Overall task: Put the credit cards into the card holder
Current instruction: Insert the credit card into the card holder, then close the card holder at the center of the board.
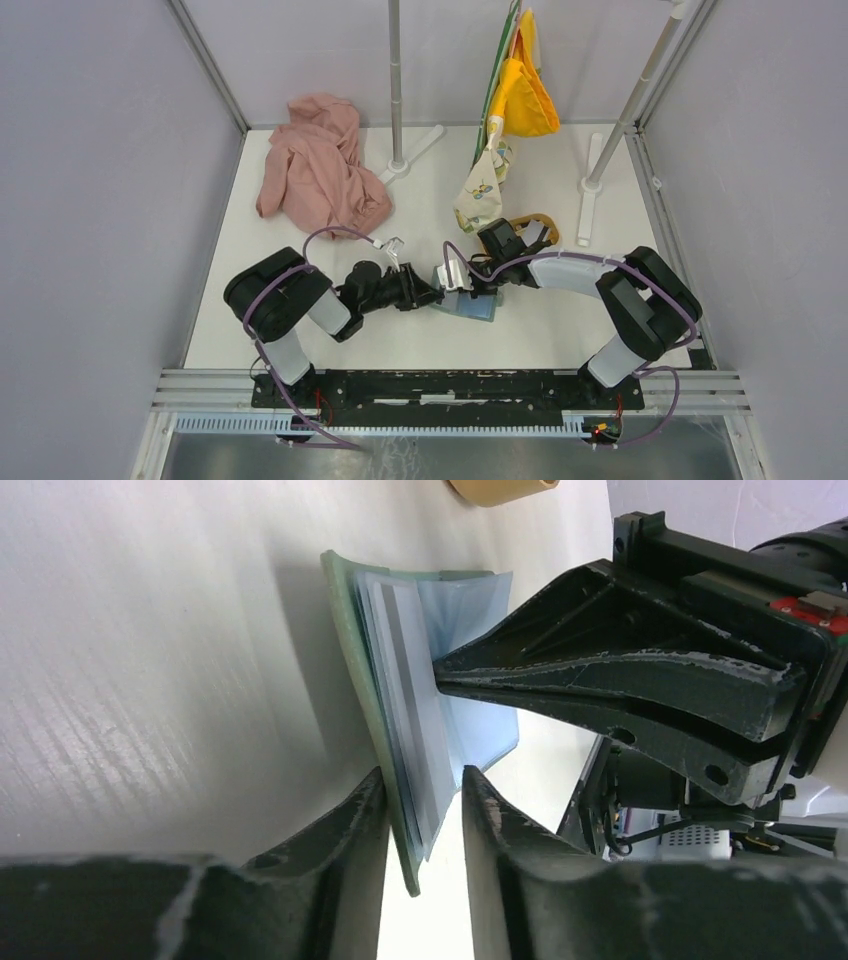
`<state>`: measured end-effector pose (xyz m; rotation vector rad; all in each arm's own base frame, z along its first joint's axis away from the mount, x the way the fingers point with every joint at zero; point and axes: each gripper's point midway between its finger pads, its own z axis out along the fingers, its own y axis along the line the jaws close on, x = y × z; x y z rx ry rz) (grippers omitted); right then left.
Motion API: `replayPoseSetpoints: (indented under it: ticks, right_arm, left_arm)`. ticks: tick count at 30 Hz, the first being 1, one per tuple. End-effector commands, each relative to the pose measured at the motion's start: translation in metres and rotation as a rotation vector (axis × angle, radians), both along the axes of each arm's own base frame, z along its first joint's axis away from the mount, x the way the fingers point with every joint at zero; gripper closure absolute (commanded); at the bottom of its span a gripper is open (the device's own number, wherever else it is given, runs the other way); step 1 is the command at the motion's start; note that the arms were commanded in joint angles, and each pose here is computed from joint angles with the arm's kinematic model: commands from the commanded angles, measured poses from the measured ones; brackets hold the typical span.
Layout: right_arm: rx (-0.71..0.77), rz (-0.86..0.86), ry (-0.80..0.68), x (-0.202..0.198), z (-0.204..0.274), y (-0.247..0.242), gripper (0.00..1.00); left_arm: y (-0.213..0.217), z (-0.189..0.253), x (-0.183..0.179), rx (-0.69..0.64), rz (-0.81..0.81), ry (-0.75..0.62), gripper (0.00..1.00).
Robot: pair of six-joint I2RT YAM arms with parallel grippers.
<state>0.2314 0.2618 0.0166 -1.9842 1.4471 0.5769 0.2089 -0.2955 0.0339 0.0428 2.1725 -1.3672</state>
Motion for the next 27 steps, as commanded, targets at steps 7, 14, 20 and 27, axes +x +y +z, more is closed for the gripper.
replayPoseSetpoints:
  ticks: [7, 14, 20, 27]
  right_arm:
    - [0.085, -0.003, 0.016, 0.003, 0.044, 0.001, 0.90]
    - [0.163, 0.098, -0.070, -0.005, 0.067, -0.025, 0.83]
    - [0.147, 0.235, -0.103, -0.023, 0.050, -0.032, 0.72]
    - [0.073, 0.329, -0.154, -0.032, 0.035, -0.049, 0.52]
  left_arm:
    - [0.019, -0.004, 0.024, 0.241, 0.119, -0.053, 0.87]
    - [0.050, 0.014, 0.017, 0.548, 0.139, -0.112, 0.89]
    - [0.029, 0.026, 0.009, 0.732, 0.049, -0.157, 0.87]
    - [-0.018, 0.028, 0.003, 0.747, -0.044, -0.183, 0.69]
